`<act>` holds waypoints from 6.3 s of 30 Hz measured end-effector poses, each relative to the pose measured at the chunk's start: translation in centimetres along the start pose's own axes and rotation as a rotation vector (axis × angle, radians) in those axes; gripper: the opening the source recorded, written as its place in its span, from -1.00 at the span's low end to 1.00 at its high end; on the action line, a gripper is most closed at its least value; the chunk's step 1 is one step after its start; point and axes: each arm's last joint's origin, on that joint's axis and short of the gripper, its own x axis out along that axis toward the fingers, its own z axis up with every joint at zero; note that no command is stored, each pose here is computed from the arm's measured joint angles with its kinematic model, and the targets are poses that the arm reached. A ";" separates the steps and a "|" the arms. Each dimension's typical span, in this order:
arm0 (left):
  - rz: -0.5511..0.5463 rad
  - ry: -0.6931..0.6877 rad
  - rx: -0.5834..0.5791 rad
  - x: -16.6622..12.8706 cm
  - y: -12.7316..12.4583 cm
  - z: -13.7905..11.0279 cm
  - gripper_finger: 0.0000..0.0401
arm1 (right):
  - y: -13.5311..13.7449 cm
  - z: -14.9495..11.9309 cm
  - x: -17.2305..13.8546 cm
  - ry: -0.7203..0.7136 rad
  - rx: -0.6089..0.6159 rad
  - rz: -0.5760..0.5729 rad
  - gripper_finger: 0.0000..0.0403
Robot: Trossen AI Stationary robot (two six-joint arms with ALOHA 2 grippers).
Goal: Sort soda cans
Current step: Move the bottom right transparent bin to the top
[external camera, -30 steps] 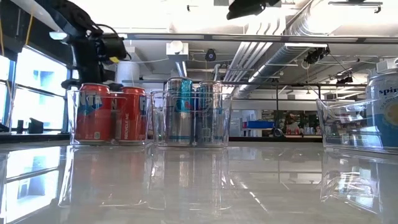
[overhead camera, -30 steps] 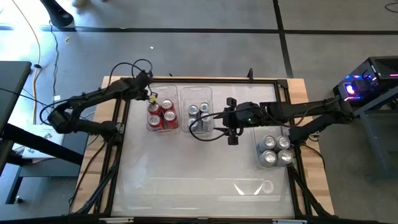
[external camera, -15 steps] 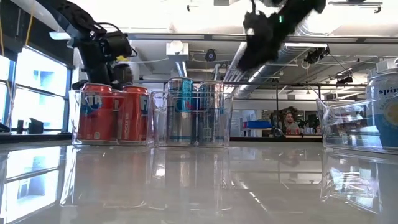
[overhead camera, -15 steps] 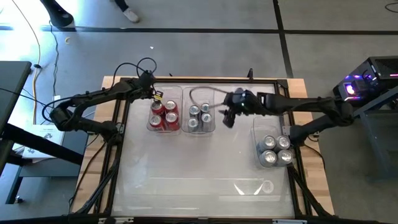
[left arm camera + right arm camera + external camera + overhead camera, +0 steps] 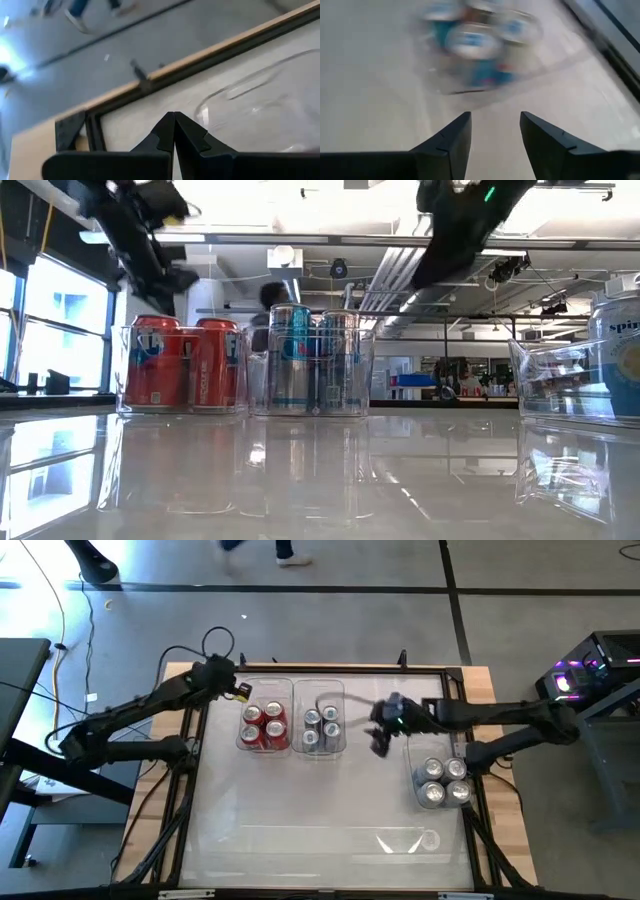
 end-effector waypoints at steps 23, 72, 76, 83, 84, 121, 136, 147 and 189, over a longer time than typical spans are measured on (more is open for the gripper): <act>-0.545 -0.233 0.198 -9.9 -5.1 -3.1 -1.00 | 2.6 -3.2 -6.0 0.380 -0.071 -0.151 0.01; -0.618 -0.245 0.345 -12.7 -9.3 -6.8 -1.00 | 16.7 -14.2 -10.6 0.755 -0.217 -0.057 -0.03; -0.619 -0.245 0.344 -12.7 -9.3 -6.8 -1.00 | 16.1 -14.8 -9.8 0.794 -0.261 -0.076 -0.19; -0.620 -0.244 0.345 -12.7 -9.3 -6.8 -1.00 | 15.4 -15.4 -9.2 0.818 -0.271 -0.122 -0.30; -0.620 -0.244 0.345 -12.7 -9.3 -6.8 -1.00 | 15.5 -15.5 -9.1 0.817 -0.270 -0.117 -0.30; -0.570 -0.166 0.400 -11.4 -11.7 -8.0 -1.00 | 10.5 -9.0 -0.4 0.702 -0.521 0.063 -0.99; -0.570 -0.164 0.391 -11.4 -11.7 -8.0 -1.00 | 5.4 -4.8 3.8 0.522 -0.629 0.045 -1.00; -0.570 -0.163 0.390 -11.4 -11.7 -8.0 -1.00 | 2.4 -2.1 5.7 0.346 -0.652 0.054 -1.00; -0.583 -0.147 0.370 -11.4 -11.7 -8.0 -1.00 | 4.7 2.2 4.8 0.401 -0.494 0.177 0.01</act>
